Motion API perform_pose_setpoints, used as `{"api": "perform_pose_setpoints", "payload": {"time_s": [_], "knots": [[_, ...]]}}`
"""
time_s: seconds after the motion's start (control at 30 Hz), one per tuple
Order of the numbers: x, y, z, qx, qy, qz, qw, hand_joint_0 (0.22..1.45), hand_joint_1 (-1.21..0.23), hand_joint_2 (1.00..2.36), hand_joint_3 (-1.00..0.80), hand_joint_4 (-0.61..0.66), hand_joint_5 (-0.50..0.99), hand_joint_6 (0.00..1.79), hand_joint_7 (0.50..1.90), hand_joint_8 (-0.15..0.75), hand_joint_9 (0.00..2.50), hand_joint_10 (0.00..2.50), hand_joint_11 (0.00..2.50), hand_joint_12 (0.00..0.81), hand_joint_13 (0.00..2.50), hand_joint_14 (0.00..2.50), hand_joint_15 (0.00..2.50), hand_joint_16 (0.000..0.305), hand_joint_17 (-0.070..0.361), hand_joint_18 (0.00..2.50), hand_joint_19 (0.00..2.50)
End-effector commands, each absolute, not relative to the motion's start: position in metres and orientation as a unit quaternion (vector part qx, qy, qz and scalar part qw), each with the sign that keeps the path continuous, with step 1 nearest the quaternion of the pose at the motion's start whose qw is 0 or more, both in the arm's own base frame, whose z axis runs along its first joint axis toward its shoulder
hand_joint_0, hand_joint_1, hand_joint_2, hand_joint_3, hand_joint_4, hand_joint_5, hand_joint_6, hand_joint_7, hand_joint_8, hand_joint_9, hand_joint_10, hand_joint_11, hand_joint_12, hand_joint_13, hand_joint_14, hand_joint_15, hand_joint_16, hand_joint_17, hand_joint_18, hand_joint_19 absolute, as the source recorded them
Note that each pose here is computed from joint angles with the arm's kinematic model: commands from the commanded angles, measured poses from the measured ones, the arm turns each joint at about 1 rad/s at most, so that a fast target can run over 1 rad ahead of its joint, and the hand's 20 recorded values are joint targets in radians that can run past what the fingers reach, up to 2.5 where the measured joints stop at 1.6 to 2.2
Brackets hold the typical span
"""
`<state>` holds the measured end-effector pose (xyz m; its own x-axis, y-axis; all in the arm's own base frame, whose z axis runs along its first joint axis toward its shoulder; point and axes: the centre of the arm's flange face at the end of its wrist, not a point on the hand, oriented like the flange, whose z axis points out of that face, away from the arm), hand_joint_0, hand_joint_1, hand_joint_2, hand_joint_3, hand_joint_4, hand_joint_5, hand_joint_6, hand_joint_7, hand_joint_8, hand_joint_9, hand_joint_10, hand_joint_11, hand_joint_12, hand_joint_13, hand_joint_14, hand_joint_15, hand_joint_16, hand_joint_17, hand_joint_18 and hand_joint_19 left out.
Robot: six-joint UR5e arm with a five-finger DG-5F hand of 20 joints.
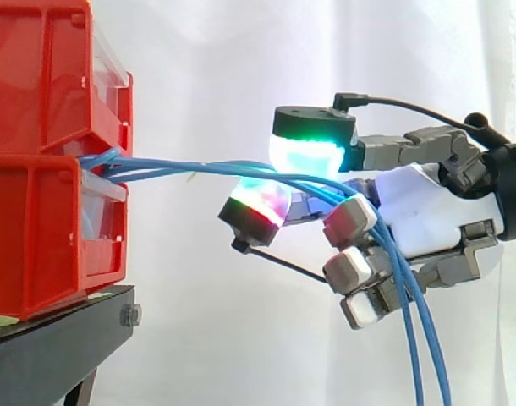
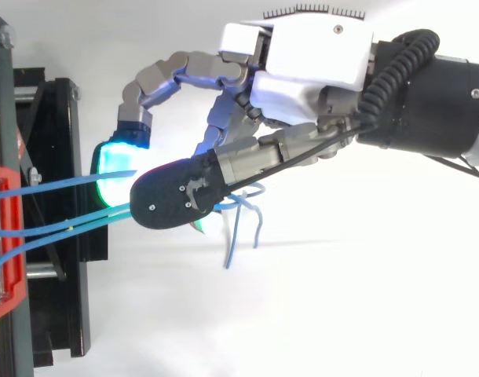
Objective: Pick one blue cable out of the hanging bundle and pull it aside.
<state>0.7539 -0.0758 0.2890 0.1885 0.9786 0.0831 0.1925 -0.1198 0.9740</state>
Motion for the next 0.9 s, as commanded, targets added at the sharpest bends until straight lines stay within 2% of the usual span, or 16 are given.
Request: {"api": "perform_pose_setpoints", "payload": {"time_s": [0.0, 0.43, 0.87], "knots": [[0.7538, -0.0758, 0.2951, 0.613, 0.474, 0.427, 0.466, 0.56, -0.73, 1.0, -0.18, -0.05, -0.06, 0.87, 0.95, 0.289, 1.3, 0.02, 0.74, 0.377, 1.06, 0.02, 0.62, 0.063, 0.142, 0.92, 0.49], [0.7545, -0.0803, 0.3045, 0.607, 0.482, 0.418, 0.475, 0.53, -0.68, 1.01, -0.38, -0.03, -0.09, 0.85, 0.93, 0.242, 1.2, 0.03, 0.76, 0.325, 0.97, 0.03, 0.66, 0.05, 0.112, 0.76, 0.58], [0.7541, -0.0804, 0.3037, 0.607, 0.483, 0.417, 0.474, 0.53, -0.62, 1.01, -0.41, -0.02, -0.09, 0.85, 0.92, 0.243, 1.2, 0.03, 0.75, 0.324, 0.96, 0.03, 0.66, 0.05, 0.112, 0.76, 0.57]]}}
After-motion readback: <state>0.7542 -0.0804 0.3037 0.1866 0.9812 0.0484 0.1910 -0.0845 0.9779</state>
